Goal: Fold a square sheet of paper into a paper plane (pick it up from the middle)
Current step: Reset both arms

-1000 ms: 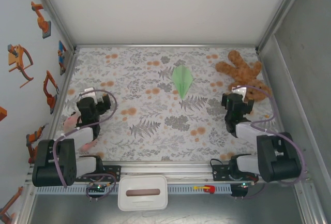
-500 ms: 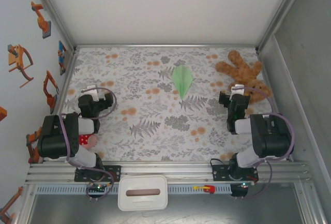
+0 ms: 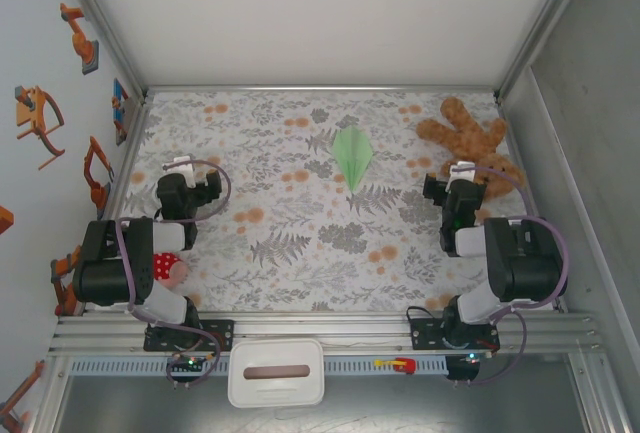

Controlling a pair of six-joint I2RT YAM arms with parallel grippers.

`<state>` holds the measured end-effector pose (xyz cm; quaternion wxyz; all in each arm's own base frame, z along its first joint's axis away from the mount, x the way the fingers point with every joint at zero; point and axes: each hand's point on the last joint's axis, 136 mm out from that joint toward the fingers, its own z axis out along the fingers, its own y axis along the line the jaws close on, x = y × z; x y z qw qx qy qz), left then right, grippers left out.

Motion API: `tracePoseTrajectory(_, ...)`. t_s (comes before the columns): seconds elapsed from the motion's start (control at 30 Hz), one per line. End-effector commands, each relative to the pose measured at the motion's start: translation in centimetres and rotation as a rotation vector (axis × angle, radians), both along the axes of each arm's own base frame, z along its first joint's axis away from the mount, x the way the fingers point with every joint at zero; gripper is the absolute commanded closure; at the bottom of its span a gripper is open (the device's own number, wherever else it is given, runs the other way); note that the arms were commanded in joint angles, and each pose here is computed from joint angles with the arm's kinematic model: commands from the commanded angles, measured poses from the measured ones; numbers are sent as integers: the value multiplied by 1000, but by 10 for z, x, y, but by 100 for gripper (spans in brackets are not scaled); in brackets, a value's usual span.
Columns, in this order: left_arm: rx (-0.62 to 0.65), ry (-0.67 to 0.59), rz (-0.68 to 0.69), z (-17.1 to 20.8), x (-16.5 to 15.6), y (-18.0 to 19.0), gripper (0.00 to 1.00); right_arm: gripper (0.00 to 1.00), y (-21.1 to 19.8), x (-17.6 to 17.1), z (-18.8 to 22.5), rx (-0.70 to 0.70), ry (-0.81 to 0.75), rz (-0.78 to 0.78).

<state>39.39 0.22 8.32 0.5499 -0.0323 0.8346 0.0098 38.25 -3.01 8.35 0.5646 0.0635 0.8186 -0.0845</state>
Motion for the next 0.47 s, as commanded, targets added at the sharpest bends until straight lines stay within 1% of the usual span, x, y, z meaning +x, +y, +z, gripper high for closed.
tracePoseTrajectory(0.0, 19, 6, -3, 0, 2, 1, 4, 1, -6, 5, 9, 6, -28, -33)
tracePoseTrajectory(0.43, 13, 8, -8, -1, 2, 0, 4, 1, -6, 4, 7, 14, -22, -21)
